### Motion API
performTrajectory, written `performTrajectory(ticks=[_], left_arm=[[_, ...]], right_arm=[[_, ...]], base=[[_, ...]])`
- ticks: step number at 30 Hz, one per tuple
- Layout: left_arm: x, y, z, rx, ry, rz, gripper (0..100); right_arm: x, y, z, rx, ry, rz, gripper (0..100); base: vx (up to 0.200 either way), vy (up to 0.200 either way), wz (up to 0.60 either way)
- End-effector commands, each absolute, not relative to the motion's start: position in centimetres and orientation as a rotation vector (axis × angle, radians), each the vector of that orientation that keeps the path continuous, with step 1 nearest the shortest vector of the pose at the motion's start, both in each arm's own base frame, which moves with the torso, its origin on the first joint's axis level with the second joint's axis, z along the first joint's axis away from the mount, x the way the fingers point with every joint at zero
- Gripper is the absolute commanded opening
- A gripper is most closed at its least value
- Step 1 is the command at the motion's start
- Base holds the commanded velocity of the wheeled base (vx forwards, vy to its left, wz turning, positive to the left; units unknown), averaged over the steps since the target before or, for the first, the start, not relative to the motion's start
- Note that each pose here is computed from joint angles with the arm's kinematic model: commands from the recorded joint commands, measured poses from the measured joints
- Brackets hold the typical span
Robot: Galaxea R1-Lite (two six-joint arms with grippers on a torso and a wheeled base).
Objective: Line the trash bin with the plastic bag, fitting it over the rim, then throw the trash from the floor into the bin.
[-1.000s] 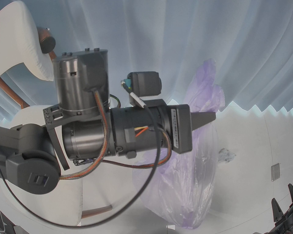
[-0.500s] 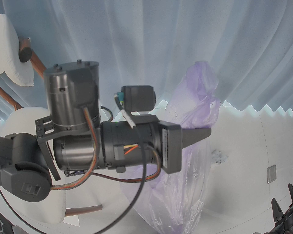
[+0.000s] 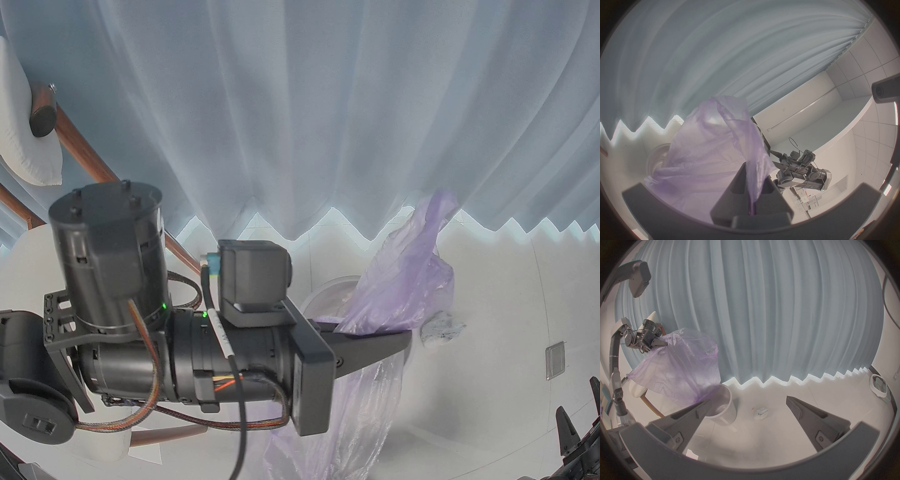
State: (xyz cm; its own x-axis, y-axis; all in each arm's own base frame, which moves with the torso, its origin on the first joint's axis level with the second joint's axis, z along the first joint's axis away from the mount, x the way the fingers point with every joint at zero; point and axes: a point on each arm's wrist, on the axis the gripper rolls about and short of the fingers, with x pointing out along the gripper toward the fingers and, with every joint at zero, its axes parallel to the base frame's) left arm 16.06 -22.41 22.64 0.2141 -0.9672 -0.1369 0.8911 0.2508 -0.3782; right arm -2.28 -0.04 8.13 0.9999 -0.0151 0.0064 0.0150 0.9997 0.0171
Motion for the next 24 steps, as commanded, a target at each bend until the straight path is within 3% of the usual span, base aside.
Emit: performTrajectory(ticks=[1,10,15,24], left_arm=[[16.4,-22.5,22.0,-0.220,0.388,-1.297,0],[16.4,-24.3,20.7,-0.199,0.427,-1.336,0],[17.9,-25.5,20.3,-0.171,0.374,-1.331,0],[22.2,-23.9,21.8,-0.139,0.311,-1.203,0]], right_arm=[[-2.3,0.0,7.6,0.017,-0.006,-0.015,100],[-2.3,0.0,7.6,0.018,-0.005,-0.017,100],[-2.3,0.0,7.6,0.018,-0.005,-0.020,100],[-2.3,-0.1,7.6,0.026,-0.003,-0.031,100]], base=[[0.000,0.000,0.00],[0.000,0.000,0.00],[0.000,0.000,0.00],[0.000,0.000,0.00]])
